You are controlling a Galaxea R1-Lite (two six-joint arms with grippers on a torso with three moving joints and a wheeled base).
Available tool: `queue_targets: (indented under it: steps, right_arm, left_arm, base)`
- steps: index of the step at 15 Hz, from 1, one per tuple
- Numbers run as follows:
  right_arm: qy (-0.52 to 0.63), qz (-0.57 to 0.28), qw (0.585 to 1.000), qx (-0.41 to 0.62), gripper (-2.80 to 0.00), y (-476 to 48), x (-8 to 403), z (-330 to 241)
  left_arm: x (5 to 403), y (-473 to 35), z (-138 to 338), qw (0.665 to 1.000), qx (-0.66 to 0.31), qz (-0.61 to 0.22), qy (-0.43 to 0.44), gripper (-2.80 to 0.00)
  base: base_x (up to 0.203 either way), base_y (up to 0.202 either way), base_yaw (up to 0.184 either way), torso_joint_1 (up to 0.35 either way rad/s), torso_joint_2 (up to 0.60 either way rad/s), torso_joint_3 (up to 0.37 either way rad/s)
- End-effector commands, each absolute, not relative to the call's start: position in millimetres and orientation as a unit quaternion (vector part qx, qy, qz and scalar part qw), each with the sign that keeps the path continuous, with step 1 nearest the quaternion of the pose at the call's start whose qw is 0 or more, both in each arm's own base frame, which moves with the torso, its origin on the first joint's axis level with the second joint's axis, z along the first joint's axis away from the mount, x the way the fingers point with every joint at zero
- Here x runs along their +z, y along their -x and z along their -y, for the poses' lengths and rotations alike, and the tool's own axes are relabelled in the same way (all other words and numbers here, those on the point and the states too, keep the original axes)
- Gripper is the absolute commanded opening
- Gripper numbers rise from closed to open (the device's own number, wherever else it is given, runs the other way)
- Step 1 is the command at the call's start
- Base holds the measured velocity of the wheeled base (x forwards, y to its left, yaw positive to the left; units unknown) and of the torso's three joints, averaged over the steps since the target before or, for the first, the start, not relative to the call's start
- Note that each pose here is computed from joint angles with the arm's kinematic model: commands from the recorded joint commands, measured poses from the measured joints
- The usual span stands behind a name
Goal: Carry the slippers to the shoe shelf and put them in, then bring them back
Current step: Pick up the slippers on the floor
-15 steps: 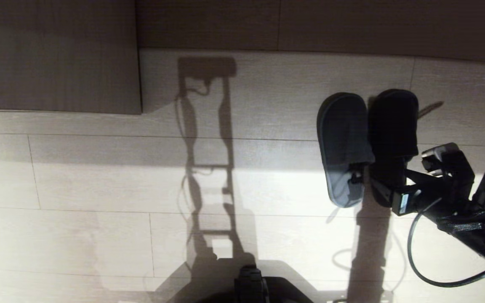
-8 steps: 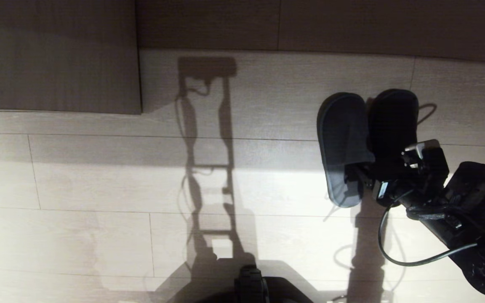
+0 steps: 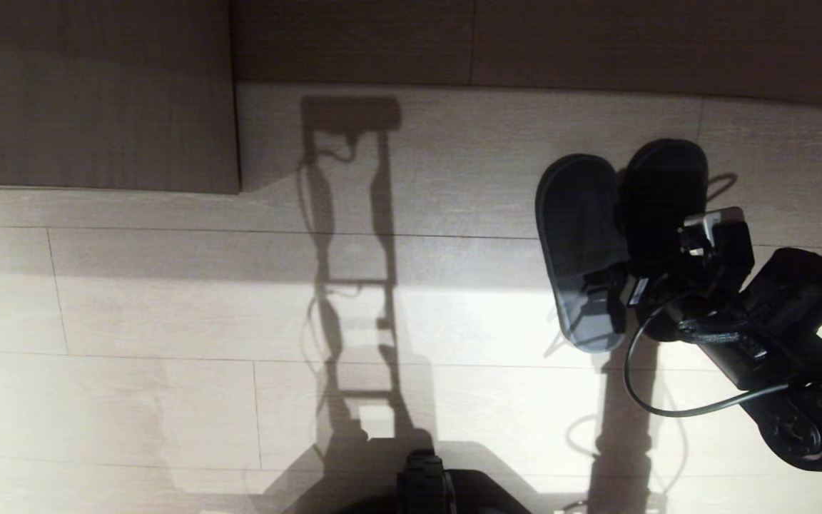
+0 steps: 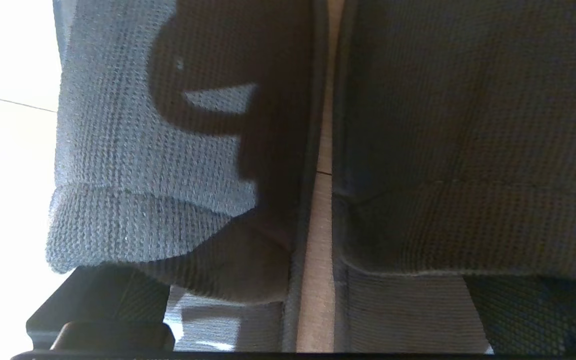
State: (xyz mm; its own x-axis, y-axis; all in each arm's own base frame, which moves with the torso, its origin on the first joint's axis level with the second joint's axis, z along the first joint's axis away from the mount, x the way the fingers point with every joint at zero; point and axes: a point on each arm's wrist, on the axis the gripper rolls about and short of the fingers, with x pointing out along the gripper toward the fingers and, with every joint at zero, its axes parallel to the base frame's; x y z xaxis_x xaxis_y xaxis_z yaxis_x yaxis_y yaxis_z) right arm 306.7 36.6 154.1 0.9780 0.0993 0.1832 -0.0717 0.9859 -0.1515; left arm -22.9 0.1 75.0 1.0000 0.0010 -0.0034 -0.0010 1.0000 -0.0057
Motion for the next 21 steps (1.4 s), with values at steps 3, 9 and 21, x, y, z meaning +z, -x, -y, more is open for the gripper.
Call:
queue_targets:
  steps: [3,9,21]
  right_arm:
    - [0.073,0.103,0.991,0.050,0.00,-321.2,150.9,-42.6]
    - [0.073,0.102,0.991,0.054,-2.80,-331.6,145.1,-44.3]
    - [0.075,0.122,0.987,0.069,-2.80,-299.8,166.8,-40.8]
  left_arm:
    - [75.0,22.8,-0.1,1.000,0.001,-0.002,0.003,-2.80]
    - [75.0,22.8,-0.1,1.000,0.001,-0.002,0.003,-2.80]
    - [75.0,22.9,-0.1,1.000,0.000,-0.002,0.002,-2.80]
  base:
    - [0.000,0.000,0.000,0.000,0.00,0.000]
    - [0.000,0.000,0.000,0.000,0.00,0.000]
    - [0.000,0.000,0.000,0.000,0.00,0.000]
